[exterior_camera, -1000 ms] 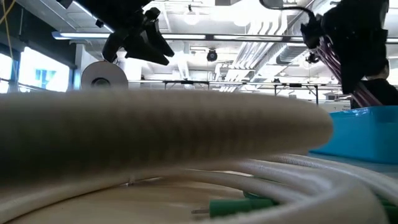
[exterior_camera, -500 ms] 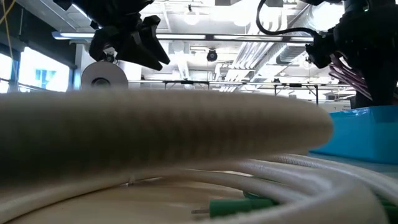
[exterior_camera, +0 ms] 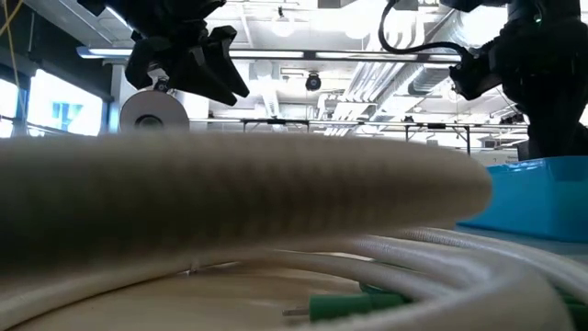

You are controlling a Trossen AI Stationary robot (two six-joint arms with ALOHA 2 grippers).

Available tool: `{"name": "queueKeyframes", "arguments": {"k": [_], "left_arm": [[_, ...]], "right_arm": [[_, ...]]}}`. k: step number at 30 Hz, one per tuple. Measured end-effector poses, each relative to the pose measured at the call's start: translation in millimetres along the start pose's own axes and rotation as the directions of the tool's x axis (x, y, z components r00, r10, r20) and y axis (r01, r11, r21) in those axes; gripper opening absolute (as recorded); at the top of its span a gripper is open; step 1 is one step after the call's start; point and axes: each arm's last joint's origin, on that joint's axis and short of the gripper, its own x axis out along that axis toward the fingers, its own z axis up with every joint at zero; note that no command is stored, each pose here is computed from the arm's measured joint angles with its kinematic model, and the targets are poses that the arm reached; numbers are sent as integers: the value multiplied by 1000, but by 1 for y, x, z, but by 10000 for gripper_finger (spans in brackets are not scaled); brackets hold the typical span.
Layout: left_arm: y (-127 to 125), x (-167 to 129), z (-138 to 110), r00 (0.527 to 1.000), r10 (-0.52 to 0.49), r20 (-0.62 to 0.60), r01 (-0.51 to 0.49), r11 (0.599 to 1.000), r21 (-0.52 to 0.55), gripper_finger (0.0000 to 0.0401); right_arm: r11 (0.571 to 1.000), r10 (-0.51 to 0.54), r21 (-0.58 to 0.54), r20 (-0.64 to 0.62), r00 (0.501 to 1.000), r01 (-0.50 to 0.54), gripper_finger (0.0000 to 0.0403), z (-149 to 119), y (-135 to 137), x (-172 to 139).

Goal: Pick & Place USB Port
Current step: Put the white HDMI cable into the white bin

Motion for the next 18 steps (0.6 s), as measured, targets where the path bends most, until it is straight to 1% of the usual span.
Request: {"name": "queueKeyframes", "arguments": {"k": [4,8,11,13,15,18], "left_arm": [[0,0,0,1000,-3,-3,3,1000,1,160],[-2,0,-3,999,-20,-28,20,1000,4,160],[-5,-2,-8,996,-54,-74,51,998,-36,160],[-7,-3,-11,991,-98,-92,92,993,-70,160],[-11,-4,-14,980,-171,-102,162,983,-89,160],[-16,-5,-14,956,-286,-65,278,955,-105,160]], "right_arm": [[998,9,-56,-11,1000,-10,144,5,-3,-1],[994,27,-106,33,999,-23,148,17,-7,-2],[987,56,-152,77,995,-44,146,27,-8,-3],[979,85,-194,100,991,-64,145,34,-8,-3],[966,122,-242,131,984,-88,145,41,-8,-4],[937,188,-329,186,964,-119,146,52,-6,-6]]}}
